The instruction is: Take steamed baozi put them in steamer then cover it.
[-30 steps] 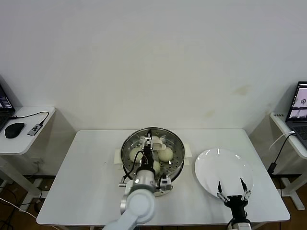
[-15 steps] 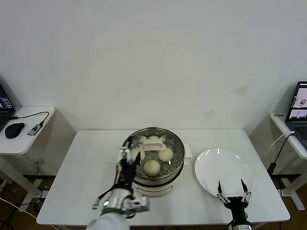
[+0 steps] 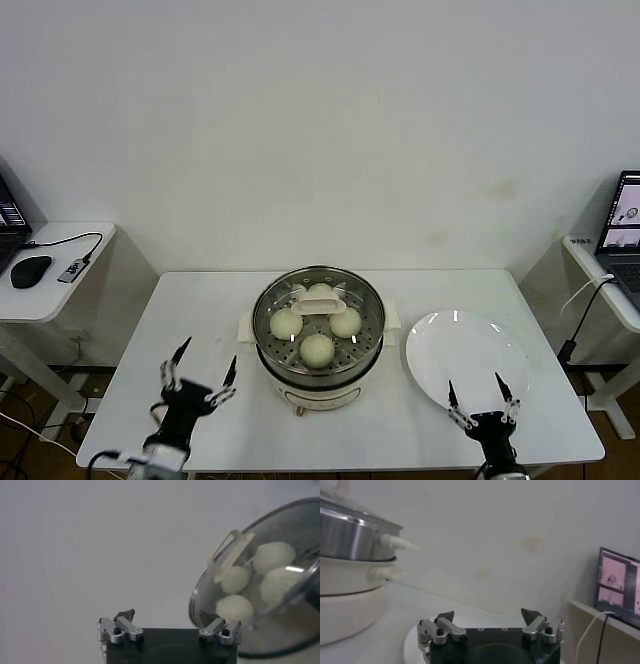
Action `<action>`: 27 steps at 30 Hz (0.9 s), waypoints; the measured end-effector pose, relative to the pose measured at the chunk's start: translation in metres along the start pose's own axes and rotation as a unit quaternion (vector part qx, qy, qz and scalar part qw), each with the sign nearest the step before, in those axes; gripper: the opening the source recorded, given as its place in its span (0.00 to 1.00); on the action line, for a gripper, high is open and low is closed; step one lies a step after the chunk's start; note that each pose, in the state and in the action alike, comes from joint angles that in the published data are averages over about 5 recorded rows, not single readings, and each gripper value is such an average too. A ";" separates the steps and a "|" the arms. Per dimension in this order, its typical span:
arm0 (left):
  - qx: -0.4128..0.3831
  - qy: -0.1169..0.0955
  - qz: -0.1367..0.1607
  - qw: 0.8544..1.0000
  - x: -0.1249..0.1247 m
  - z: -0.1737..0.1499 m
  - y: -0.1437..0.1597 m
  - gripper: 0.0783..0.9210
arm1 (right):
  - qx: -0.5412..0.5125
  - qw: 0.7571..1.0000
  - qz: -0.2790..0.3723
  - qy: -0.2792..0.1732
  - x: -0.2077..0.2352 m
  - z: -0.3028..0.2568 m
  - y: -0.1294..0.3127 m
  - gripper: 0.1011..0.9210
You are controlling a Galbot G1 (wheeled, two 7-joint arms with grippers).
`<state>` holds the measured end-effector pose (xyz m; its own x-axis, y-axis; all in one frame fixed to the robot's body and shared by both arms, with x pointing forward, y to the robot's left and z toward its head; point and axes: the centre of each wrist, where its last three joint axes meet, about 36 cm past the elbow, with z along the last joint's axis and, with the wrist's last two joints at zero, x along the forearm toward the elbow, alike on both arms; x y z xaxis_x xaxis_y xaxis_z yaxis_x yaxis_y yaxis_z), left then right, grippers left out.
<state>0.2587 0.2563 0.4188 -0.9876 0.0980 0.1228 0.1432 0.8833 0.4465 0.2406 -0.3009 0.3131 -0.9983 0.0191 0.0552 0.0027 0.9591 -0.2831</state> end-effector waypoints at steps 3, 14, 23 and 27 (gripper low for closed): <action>0.067 0.013 -0.009 0.998 0.015 0.020 0.001 0.88 | -0.008 1.000 -0.016 0.004 0.006 -0.003 0.000 0.88; 0.177 0.048 -0.064 0.981 0.051 0.078 0.010 0.88 | -0.027 0.998 -0.047 0.017 0.023 -0.007 0.006 0.88; 0.201 0.068 -0.059 0.976 0.069 0.100 0.007 0.88 | -0.039 0.996 -0.071 0.032 0.034 -0.012 0.010 0.88; 0.206 0.073 -0.052 0.974 0.071 0.105 0.005 0.88 | -0.036 0.995 -0.080 0.043 0.035 -0.016 0.010 0.88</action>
<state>0.1823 0.3157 0.3365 -0.9711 -0.0417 0.2349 -0.0250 0.9970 0.0735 0.2063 -0.2865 0.3280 -0.9778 -0.1140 0.1757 -0.1480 0.9697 -0.1945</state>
